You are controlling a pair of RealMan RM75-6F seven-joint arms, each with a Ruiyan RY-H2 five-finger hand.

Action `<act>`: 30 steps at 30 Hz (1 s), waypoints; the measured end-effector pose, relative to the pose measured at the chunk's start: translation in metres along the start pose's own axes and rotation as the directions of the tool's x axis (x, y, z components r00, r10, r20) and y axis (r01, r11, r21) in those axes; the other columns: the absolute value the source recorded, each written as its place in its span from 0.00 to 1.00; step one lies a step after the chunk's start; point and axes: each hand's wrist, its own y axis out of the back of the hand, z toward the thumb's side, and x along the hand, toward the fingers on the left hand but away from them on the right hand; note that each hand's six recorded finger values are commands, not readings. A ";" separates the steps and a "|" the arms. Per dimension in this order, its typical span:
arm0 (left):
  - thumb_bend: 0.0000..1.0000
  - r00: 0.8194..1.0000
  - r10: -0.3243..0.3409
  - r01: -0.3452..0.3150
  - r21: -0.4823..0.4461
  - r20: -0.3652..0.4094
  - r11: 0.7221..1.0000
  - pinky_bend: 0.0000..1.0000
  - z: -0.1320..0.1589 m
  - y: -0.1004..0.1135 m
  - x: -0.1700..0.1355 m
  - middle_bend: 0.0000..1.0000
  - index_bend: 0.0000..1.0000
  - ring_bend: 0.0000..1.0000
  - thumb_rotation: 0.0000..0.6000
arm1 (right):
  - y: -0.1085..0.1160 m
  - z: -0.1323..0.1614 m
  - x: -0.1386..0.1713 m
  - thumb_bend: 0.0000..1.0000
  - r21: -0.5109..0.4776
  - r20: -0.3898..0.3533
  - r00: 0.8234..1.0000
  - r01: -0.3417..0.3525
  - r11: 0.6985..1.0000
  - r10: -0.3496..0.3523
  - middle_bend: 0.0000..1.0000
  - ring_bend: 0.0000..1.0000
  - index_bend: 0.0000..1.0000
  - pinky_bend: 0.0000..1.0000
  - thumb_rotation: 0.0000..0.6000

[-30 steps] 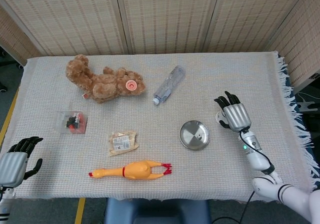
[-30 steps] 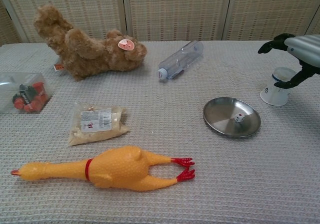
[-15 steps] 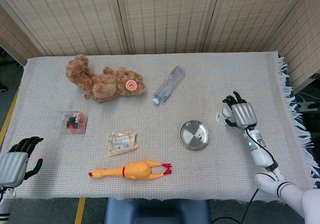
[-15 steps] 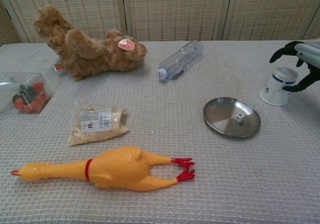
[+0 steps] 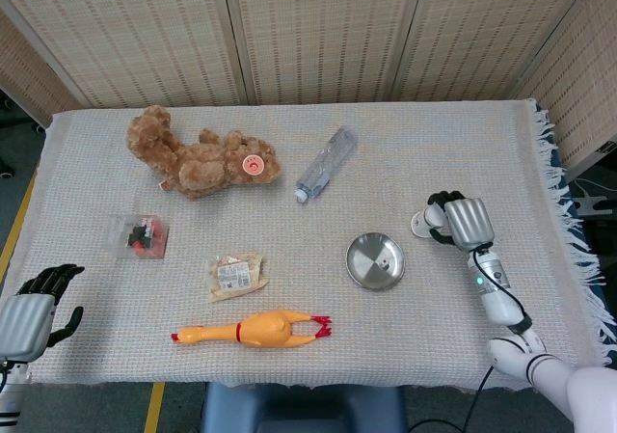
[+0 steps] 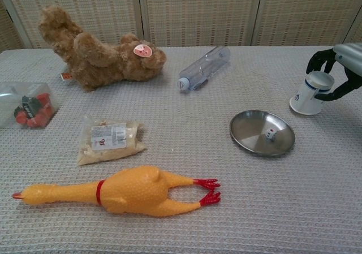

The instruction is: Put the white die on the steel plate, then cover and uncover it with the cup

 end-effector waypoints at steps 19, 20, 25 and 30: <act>0.40 1.000 0.004 -0.004 -0.014 -0.003 1.000 0.31 -0.002 0.002 0.000 0.18 0.20 0.17 1.00 | 0.001 0.094 0.033 0.13 -0.105 -0.248 0.966 -0.096 0.990 0.067 0.42 0.37 0.44 0.72 1.00; 0.40 1.000 0.005 -0.005 -0.015 -0.005 1.000 0.31 -0.002 0.002 0.000 0.18 0.20 0.17 1.00 | -0.001 0.093 0.033 0.13 -0.104 -0.247 0.966 -0.101 0.989 0.072 0.42 0.37 0.44 0.72 1.00; 0.40 1.000 0.004 -0.004 -0.014 -0.004 1.000 0.31 -0.002 0.002 0.000 0.18 0.20 0.17 1.00 | -0.011 0.091 0.032 0.13 -0.113 -0.238 0.966 -0.135 0.984 0.105 0.42 0.37 0.44 0.72 1.00; 0.40 1.000 0.000 0.000 -0.008 0.000 1.000 0.31 -0.001 0.001 0.000 0.18 0.20 0.17 1.00 | -0.021 0.091 0.029 0.13 -0.146 -0.237 0.962 -0.175 0.974 0.137 0.43 0.37 0.44 0.72 1.00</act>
